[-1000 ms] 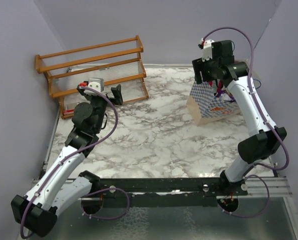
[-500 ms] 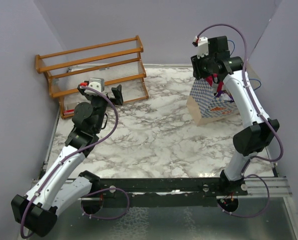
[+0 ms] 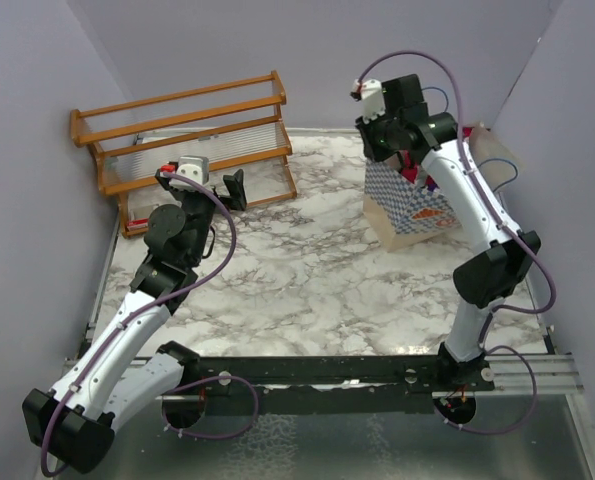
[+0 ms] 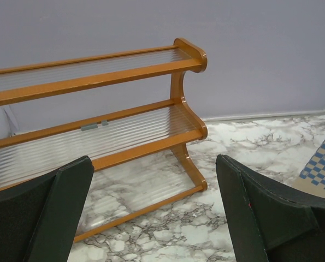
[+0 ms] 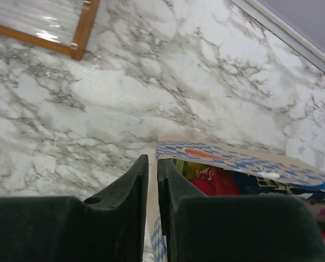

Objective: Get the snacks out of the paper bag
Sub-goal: Move the paper bag to the center of the board.

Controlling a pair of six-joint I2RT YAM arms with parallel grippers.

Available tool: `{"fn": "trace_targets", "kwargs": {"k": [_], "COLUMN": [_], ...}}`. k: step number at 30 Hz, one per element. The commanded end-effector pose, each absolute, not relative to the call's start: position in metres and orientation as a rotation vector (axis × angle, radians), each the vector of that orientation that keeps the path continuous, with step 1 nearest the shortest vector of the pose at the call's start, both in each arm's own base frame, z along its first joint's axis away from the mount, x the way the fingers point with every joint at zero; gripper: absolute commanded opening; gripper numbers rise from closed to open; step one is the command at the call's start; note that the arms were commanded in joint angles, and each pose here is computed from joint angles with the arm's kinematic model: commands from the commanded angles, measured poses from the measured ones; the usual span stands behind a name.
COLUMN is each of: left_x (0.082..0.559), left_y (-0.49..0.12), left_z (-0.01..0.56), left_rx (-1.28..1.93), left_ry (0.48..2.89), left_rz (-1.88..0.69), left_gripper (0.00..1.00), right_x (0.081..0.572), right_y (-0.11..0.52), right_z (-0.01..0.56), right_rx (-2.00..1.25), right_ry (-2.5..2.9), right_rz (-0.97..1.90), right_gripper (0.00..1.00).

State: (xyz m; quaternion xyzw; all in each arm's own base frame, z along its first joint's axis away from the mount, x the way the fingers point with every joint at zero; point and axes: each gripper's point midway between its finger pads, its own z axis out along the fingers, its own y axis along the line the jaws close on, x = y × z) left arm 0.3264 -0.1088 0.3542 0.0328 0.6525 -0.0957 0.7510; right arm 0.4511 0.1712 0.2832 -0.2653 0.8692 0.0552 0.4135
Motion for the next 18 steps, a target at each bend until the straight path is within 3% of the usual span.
{"fn": "trace_targets", "kwargs": {"k": [1, 11, 18], "left_x": [0.325, 0.311, 0.288], "left_y": [-0.113, -0.094, -0.068], "left_z": [0.362, 0.383, 0.398], "left_rx": [0.078, -0.008, -0.300], "left_ry": [1.397, 1.375, 1.473], "left_rz": [-0.237, -0.216, -0.306], "left_gripper": [0.99, 0.98, 0.98], "right_x": [0.417, 0.276, 0.200], "right_y": [0.255, 0.361, 0.382], "right_z": [0.284, 0.261, 0.262], "right_rx": [-0.891, -1.293, -1.440], "right_ry": [2.102, 2.005, 1.918], "right_rz": [0.233, 0.536, 0.732], "right_gripper": [0.13, 0.14, 0.18]}}
